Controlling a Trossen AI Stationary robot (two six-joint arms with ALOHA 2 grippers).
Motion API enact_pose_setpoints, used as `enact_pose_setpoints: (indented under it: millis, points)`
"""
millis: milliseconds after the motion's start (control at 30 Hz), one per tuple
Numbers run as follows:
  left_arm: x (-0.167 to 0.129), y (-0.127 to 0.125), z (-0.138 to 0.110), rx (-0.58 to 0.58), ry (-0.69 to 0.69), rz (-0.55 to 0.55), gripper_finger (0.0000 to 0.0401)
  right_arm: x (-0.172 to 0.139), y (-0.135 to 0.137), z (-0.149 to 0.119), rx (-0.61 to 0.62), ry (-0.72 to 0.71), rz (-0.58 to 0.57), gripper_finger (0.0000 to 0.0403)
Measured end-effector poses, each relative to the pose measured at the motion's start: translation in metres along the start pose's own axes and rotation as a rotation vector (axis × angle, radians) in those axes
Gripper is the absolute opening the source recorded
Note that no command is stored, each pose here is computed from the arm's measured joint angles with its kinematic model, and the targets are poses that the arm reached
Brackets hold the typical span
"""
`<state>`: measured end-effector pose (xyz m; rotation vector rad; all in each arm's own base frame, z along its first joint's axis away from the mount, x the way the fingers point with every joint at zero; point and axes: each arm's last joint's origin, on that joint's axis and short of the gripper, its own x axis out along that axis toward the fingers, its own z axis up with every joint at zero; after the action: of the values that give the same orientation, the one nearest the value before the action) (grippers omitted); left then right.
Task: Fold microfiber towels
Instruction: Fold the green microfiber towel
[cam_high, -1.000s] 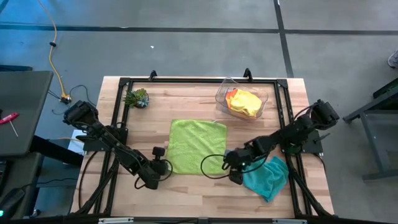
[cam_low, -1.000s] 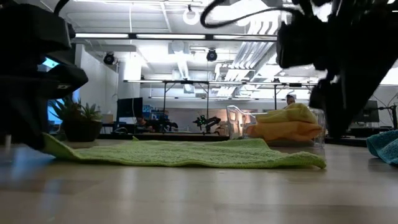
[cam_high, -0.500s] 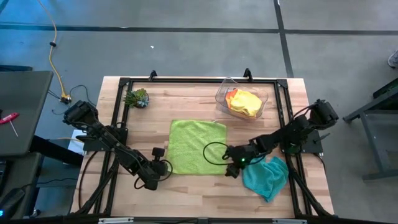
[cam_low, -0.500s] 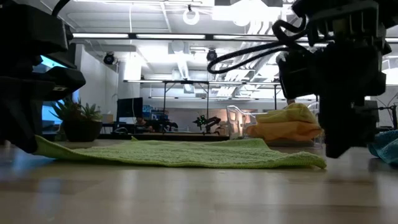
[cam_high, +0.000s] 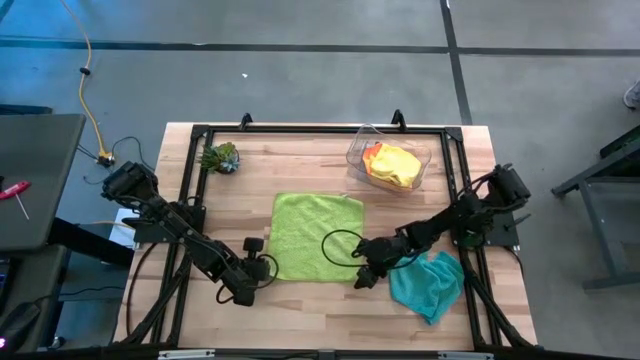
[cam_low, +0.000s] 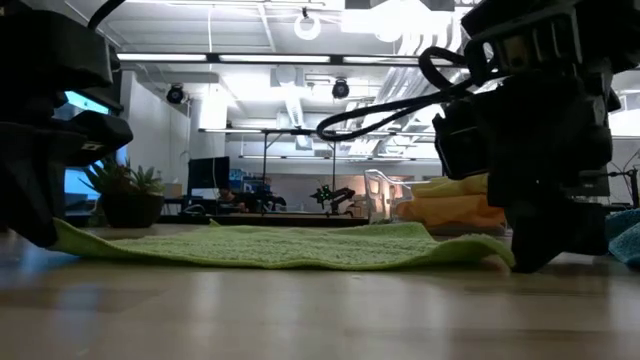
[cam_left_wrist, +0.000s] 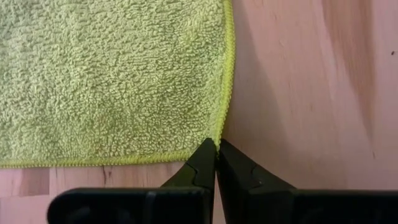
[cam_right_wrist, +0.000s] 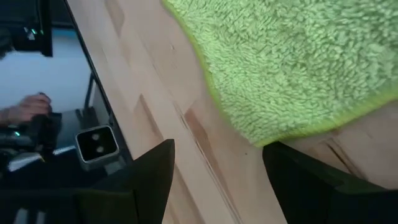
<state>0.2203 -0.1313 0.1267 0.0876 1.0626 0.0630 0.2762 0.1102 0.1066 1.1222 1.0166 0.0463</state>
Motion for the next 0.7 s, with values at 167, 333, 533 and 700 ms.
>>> enact_pose_setpoints:
  millis: [167, 333, 533, 700]
  points:
    - [0.0, 0.0, 0.0001, -0.006, -0.001, 0.0, 0.0, 0.0007, -0.0016, -0.0016, 0.004, -0.015, -0.029, 0.024]
    - [0.0, -0.0001, -0.0001, -0.006, 0.002, -0.003, 0.0, 0.0009, -0.002, -0.0013, 0.021, -0.063, -0.046, 0.022]
    - [0.0, -0.0001, -0.0001, -0.008, 0.002, -0.003, 0.0, 0.0009, -0.0027, 0.0023, 0.031, -0.129, -0.054, 0.016]
    - [0.0, -0.0001, 0.0, -0.009, 0.001, -0.003, 0.0, 0.0003, -0.0056, 0.004, 0.08, -0.184, -0.09, 0.0083]
